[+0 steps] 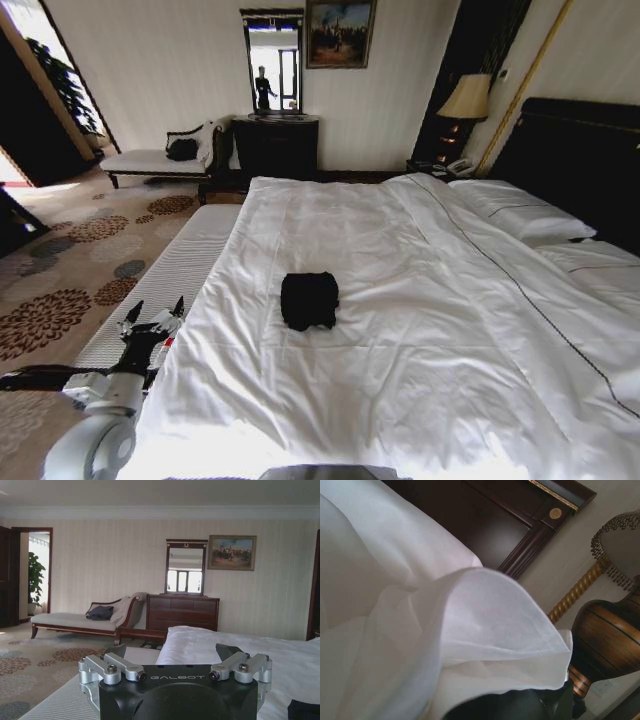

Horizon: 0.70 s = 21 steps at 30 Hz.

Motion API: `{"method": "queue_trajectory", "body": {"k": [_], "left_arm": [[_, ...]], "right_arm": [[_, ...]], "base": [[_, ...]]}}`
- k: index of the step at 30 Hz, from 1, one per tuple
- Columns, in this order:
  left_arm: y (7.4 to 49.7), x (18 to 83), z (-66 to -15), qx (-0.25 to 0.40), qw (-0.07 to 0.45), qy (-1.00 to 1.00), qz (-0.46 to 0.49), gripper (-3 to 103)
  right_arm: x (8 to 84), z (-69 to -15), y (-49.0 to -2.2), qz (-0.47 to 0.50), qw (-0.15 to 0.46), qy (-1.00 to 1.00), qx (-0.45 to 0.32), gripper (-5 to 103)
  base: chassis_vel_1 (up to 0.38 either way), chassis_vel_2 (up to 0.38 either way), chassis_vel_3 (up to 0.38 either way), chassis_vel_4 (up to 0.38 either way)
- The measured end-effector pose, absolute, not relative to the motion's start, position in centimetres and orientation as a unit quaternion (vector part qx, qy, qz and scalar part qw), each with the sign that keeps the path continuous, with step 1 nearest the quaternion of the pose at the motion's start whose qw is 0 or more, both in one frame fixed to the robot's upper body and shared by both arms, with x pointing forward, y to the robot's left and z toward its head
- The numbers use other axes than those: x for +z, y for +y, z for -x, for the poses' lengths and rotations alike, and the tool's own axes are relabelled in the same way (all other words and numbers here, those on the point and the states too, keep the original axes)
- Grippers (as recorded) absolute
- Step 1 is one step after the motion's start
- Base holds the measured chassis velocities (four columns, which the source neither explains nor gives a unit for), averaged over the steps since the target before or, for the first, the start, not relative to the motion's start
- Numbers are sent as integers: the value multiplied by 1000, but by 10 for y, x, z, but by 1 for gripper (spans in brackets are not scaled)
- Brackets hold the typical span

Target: Fold the clothes on the bed.

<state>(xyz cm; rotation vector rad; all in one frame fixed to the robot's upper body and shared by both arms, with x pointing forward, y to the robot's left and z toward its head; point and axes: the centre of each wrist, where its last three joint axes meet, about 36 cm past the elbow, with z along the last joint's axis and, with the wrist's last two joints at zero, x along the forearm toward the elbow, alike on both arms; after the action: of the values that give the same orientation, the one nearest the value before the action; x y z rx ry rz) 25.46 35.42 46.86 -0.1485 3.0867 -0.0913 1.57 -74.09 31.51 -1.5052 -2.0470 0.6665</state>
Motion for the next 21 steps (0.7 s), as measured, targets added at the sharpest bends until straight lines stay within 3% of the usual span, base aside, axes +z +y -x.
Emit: {"method": "queue_trajectory", "body": {"k": [6, 7, 10, 13, 15, 19, 21], "left_arm": [[354, 469, -253, -30, 26, 998, 49, 100], [355, 470, -252, -29, 26, 998, 50, 100], [356, 470, -252, -28, 27, 998, 51, 100], [357, 470, -251, -28, 27, 998, 51, 100], [357, 470, -251, -28, 27, 998, 51, 100], [356, 470, -251, -29, 28, 998, 50, 100], [356, 470, -251, -29, 28, 998, 50, 100]], "right_arm": [[302, -19, -735, 553, 264, -754, 236, 1], [299, -17, -732, 557, 267, -752, 230, 12], [299, -16, -729, 558, 265, -753, 227, 16], [304, -13, -727, 558, 258, -756, 225, 33], [306, -13, -727, 558, 254, -757, 224, 33], [316, -14, -725, 556, 233, -767, 219, 54], [319, -15, -724, 553, 228, -771, 219, 60]], "base": [[0, 0, 0, 0], [0, 0, 0, 0], [-53, -50, -47, -56], [-16, -36, -41, -21], [0, 0, 0, 0], [0, 0, 0, 0], [0, 0, 0, 0]]}}
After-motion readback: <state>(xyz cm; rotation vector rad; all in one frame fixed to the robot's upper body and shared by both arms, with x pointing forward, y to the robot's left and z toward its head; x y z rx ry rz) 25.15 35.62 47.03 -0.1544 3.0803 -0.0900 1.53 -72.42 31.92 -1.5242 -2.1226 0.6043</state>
